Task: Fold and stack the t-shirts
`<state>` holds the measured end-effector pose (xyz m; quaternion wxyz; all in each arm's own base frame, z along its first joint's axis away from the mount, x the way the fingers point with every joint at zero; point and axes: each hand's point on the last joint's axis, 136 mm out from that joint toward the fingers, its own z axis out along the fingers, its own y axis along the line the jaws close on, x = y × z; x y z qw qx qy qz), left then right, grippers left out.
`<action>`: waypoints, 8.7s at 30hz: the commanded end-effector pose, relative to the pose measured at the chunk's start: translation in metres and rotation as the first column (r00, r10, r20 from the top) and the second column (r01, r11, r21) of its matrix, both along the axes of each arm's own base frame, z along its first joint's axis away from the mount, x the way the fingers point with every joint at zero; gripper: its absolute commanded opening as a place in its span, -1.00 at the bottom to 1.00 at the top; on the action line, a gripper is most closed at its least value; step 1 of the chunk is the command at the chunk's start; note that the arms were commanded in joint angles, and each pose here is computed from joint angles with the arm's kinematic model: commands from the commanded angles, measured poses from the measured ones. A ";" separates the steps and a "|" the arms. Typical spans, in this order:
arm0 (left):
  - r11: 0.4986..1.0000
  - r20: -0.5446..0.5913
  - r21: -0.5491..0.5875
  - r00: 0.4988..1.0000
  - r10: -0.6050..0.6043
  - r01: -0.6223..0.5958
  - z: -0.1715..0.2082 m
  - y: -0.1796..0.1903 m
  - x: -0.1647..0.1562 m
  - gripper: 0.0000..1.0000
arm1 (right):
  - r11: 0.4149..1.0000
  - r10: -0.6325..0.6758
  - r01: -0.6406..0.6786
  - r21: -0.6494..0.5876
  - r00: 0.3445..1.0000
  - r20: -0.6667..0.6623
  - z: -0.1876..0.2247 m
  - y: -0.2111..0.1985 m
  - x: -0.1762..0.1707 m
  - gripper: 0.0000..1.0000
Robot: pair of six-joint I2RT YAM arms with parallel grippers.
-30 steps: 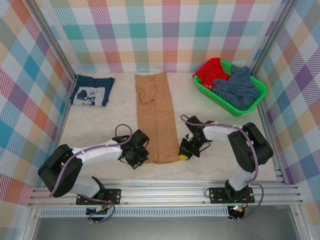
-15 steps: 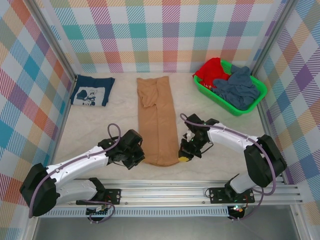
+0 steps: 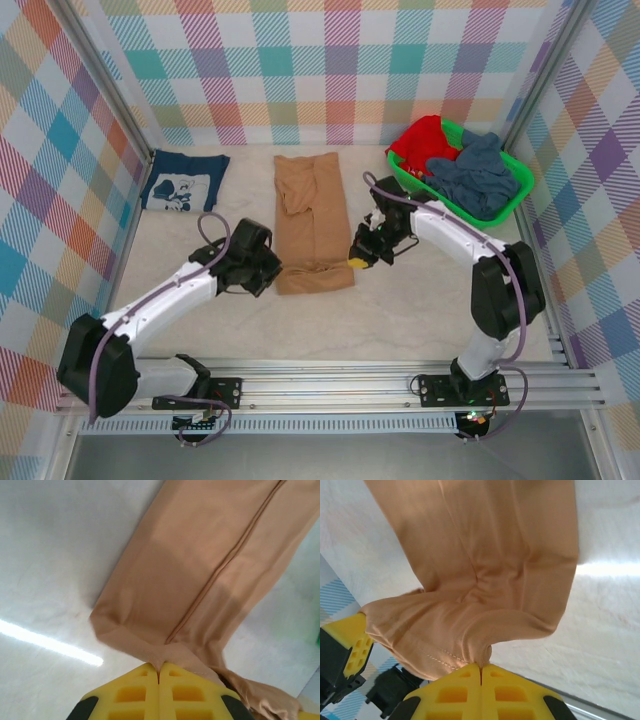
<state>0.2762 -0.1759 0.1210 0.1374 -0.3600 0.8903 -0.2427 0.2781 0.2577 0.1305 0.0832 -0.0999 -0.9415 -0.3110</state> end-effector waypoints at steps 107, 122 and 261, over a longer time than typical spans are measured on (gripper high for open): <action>0.952 -0.117 0.059 0.949 -0.293 0.301 -0.068 -0.021 0.034 -1.00 | 0.995 0.074 -0.071 -0.068 0.996 0.048 -0.077 -0.008 -0.005 -1.00; 0.851 -0.078 -0.097 0.848 -0.523 0.516 -0.011 -0.045 -0.129 -1.00 | 0.983 0.181 -0.183 0.000 0.972 -0.149 -0.019 -0.049 -0.183 -1.00; 0.888 0.022 0.110 0.892 -0.452 0.447 -0.037 -0.054 0.067 -0.12 | 0.981 -0.005 0.015 -0.194 0.999 0.051 -0.032 -0.079 -0.013 -0.06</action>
